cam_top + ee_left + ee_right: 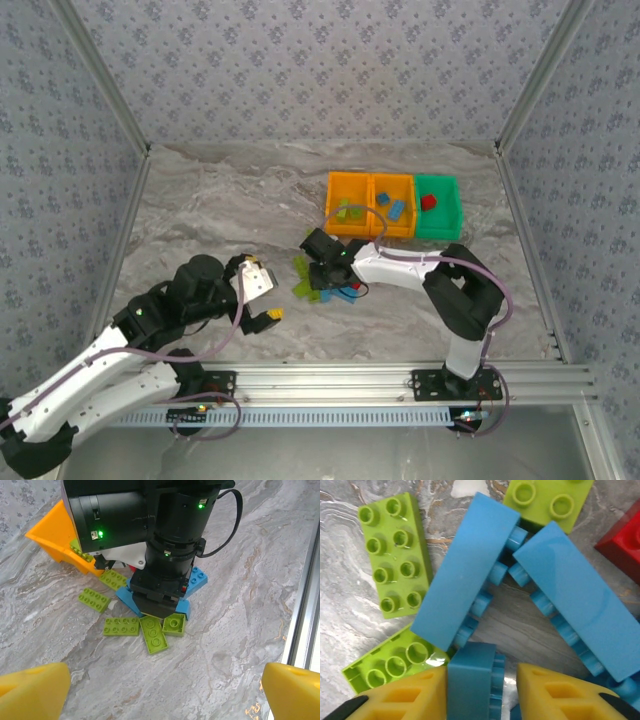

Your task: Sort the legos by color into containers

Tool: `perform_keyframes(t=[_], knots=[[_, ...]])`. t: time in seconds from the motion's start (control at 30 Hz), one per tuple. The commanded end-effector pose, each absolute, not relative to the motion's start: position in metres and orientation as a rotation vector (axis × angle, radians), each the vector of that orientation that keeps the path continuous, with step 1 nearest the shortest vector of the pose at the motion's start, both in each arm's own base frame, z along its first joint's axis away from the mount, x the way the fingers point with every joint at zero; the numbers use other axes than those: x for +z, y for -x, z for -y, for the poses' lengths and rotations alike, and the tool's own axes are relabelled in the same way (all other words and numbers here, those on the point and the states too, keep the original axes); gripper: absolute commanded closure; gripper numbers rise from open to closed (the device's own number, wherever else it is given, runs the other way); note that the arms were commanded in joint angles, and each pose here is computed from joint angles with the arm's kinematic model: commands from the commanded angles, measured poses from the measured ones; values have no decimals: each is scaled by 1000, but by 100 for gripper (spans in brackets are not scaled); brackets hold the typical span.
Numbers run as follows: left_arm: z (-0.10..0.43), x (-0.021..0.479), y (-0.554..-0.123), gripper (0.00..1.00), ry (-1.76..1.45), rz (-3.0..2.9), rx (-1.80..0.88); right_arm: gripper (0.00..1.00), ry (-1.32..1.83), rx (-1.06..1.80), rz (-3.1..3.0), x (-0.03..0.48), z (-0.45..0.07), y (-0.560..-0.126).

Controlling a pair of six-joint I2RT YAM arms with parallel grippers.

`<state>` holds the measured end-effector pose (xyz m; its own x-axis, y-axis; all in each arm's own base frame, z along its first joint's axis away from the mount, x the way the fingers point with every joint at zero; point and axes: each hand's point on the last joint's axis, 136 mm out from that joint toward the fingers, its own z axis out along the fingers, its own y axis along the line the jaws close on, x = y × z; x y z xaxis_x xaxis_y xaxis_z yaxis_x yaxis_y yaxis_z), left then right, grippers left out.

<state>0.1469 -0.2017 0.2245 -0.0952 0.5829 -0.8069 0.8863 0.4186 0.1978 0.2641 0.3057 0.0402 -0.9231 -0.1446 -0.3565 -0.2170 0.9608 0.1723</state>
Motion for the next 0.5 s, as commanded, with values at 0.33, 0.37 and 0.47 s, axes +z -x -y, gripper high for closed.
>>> perform_keyframes(t=[0.33, 0.37, 0.47], knots=[[216, 231, -125, 1, -1363, -1684, -582, 72, 225, 239, -2560, 118, -281, -270], [219, 233, -122, 1, -1370, -1667, -607, 72, 215, 234, -2524, 130, -276, -271], [221, 237, -121, 1, -1365, -1641, -627, 72, 170, 195, -2402, 167, -255, -282]])
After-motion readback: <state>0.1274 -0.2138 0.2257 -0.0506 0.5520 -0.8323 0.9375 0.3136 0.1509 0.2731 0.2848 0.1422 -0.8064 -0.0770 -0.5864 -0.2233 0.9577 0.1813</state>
